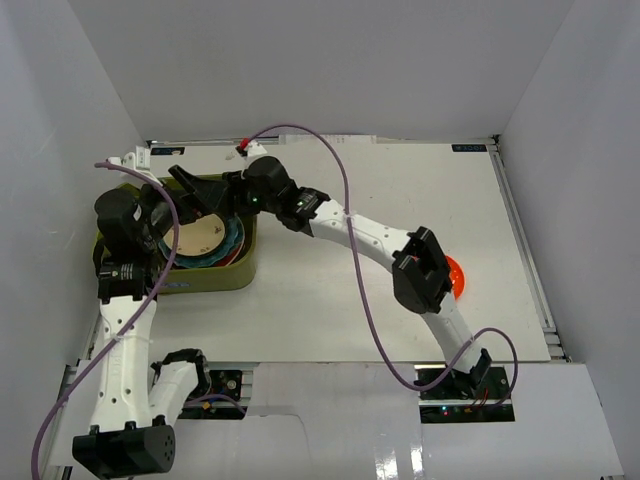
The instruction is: Place the plates into the plastic bin on the countertop
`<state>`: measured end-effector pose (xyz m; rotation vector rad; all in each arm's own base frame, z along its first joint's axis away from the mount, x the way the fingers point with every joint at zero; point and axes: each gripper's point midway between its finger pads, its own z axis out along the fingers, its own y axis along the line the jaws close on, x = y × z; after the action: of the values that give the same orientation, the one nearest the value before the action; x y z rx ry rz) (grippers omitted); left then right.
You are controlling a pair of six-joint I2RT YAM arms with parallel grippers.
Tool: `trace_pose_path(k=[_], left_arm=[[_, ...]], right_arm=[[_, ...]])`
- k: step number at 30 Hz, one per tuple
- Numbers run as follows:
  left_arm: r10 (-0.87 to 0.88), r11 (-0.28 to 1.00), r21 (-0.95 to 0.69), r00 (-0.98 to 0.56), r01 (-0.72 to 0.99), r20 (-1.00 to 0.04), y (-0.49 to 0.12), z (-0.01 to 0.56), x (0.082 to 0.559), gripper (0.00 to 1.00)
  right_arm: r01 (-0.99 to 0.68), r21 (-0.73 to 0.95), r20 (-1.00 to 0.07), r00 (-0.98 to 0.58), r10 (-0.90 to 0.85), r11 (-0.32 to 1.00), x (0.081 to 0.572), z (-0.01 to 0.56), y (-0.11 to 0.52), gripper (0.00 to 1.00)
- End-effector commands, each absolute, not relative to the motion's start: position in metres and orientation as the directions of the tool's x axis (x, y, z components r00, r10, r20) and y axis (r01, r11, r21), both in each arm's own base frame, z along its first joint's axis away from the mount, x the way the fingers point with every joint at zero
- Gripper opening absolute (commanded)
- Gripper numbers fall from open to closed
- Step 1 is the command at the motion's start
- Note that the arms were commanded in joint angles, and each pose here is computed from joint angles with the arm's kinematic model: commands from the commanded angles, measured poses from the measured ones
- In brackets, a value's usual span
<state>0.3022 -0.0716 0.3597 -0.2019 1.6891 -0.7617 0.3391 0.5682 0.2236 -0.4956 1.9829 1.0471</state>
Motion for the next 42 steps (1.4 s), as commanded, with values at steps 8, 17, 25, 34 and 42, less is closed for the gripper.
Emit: trace_pose_path(k=[8, 17, 25, 34, 42], left_arm=[[-0.485, 0.65, -0.632, -0.41, 0.422, -0.772, -0.152, 0.362, 0.282, 0.96], [-0.173, 0.663, -0.579, -0.656, 0.474, -0.735, -0.343, 0.251, 0.266, 0.93], [0.044, 0.688, -0.538, -0.768, 0.487, -0.639, -0.465, 0.135, 0.268, 0.78], [0.116, 0.752, -0.483, -0.811, 0.449, -0.574, -0.508, 0.05, 0.283, 0.56], [0.127, 0.763, -0.48, -0.829, 0.433, -0.545, -0.522, 0.019, 0.289, 0.07]], right_arm=[[-0.561, 0.472, -0.878, -0.369, 0.305, 0.68, 0.327, 0.336, 0.348, 0.08], [-0.302, 0.464, -0.886, -0.169, 0.432, 0.833, 0.266, 0.318, 0.13, 0.08], [-0.381, 0.434, -0.896, -0.092, 0.434, 0.816, 0.217, 0.364, 0.113, 0.08], [-0.469, 0.417, -0.904, -0.129, 0.407, 0.778, 0.197, 0.358, 0.124, 0.08], [-0.498, 0.431, -0.9, -0.177, 0.399, 0.752, 0.195, 0.341, 0.134, 0.08]])
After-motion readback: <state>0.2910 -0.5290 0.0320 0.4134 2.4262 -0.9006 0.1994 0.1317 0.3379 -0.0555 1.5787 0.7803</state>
